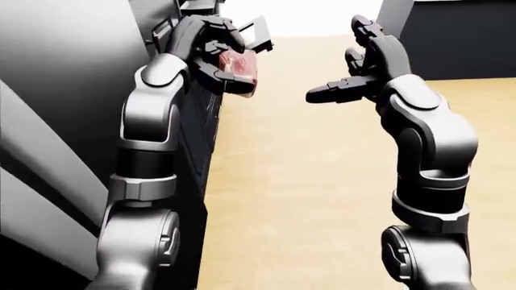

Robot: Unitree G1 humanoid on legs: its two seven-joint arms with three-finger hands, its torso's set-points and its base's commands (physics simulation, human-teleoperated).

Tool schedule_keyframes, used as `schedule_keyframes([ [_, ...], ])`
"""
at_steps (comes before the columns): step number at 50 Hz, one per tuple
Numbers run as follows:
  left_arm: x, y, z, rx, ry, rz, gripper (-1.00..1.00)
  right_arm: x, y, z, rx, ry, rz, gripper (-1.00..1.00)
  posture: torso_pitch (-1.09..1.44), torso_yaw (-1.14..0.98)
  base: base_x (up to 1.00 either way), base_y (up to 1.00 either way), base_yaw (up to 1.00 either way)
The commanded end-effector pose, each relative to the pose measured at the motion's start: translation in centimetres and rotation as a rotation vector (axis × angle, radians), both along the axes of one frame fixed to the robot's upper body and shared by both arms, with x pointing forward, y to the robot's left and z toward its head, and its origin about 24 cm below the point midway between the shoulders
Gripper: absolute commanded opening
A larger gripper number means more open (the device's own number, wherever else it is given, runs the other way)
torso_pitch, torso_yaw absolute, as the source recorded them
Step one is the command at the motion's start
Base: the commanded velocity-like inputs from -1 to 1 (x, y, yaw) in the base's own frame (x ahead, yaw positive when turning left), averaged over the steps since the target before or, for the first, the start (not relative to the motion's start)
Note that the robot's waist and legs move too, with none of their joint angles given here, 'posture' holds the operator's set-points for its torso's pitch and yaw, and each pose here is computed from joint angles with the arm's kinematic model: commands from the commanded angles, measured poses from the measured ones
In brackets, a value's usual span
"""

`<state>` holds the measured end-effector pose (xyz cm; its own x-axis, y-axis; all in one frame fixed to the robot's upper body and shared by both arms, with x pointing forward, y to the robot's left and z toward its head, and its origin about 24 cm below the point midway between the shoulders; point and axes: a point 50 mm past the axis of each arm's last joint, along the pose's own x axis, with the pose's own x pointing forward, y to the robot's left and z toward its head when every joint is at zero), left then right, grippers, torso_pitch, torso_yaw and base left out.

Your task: Place the steak on the top rack of the oven.

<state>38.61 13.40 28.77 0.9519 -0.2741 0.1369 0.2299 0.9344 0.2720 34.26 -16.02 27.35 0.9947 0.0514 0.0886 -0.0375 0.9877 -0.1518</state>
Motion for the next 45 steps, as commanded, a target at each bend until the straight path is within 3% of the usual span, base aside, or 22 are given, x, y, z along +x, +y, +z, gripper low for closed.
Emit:
schedule_keyframes([
  [1, -0.6, 0.2, 2.3, -0.012, -0.103, 0.008, -0.65, -0.5, 0.5, 1.6, -0.005, -0.080, 0.019, 1.00, 0.00, 0.00, 0.28, 0.00, 0.00],
  [10, -0.6, 0.4, 2.9, -0.019, -0.119, 0.021, -0.63, -0.4, 0.4, 2.9, -0.017, -0.092, 0.019, 1.00, 0.00, 0.00, 0.28, 0.00, 0.00],
  [45, -0.7, 0.0, 3.1, -0.017, -0.121, 0.012, -0.67, -0.1, 0.0, 2.8, -0.018, -0.086, 0.009, 1.00, 0.00, 0.00, 0.28, 0.00, 0.00],
])
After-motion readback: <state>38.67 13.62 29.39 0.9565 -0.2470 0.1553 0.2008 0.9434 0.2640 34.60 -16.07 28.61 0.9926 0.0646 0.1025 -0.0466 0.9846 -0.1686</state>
